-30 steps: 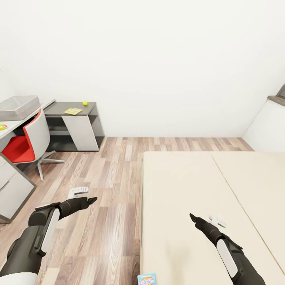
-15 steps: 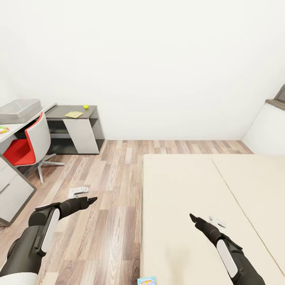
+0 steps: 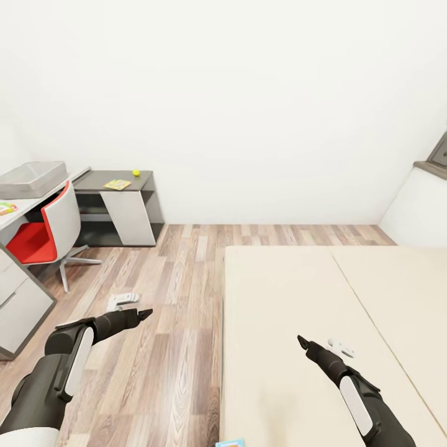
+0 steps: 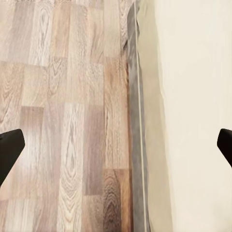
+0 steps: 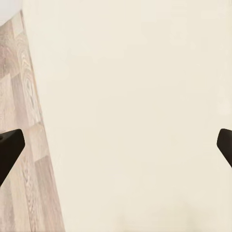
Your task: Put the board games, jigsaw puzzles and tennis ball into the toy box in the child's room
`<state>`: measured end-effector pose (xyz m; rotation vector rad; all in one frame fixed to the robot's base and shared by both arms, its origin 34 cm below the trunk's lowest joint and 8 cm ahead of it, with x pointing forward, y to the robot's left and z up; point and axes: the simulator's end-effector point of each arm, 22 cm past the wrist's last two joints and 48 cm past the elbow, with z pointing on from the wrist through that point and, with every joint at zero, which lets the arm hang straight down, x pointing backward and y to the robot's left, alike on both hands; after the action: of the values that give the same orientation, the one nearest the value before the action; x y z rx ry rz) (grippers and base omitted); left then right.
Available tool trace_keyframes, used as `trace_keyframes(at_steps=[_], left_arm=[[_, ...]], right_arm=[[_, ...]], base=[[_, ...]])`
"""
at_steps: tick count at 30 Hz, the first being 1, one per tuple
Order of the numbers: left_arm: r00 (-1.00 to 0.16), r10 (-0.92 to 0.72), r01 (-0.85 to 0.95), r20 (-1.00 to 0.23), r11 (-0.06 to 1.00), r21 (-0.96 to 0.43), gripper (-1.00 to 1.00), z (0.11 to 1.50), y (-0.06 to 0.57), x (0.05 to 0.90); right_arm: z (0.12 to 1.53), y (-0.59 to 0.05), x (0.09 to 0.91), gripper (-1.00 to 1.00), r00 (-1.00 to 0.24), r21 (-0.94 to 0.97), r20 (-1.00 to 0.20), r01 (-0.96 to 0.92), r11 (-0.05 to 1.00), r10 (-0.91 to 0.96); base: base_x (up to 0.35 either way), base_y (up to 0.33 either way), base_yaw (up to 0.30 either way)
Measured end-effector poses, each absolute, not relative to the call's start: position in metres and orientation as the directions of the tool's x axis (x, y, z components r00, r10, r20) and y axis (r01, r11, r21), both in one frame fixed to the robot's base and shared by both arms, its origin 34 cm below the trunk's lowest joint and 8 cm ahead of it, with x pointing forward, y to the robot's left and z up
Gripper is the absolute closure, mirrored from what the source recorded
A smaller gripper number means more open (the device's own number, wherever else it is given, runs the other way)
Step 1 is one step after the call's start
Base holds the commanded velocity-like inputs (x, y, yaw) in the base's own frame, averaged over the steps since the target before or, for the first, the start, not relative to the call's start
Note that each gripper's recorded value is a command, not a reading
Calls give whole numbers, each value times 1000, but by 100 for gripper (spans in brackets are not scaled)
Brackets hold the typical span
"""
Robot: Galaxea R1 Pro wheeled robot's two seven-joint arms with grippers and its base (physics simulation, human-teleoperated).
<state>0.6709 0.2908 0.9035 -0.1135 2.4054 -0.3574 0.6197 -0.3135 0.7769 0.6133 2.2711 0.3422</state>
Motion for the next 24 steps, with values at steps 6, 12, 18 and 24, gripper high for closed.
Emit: trace_keyframes(at_steps=[6,12,18,24], left_arm=[[-750,-176,17,-637,958,-285,-100,909,291,672],[-744,-176,20,-645,958,-285,-100,915,291,673],[-737,-177,23,-652,958,-286,-100,920,290,674],[-731,-176,27,-659,958,-285,-100,926,290,674]], right_arm=[[782,-314,622,-100,-601,418,-603,321,850,524],[787,-314,624,-100,-595,422,-609,317,850,524],[792,-314,626,-100,-589,425,-615,312,850,524],[797,-313,628,-100,-584,428,-620,308,850,524]], base=[[0,0,0],[0,0,0],[0,0,0],[0,0,0]])
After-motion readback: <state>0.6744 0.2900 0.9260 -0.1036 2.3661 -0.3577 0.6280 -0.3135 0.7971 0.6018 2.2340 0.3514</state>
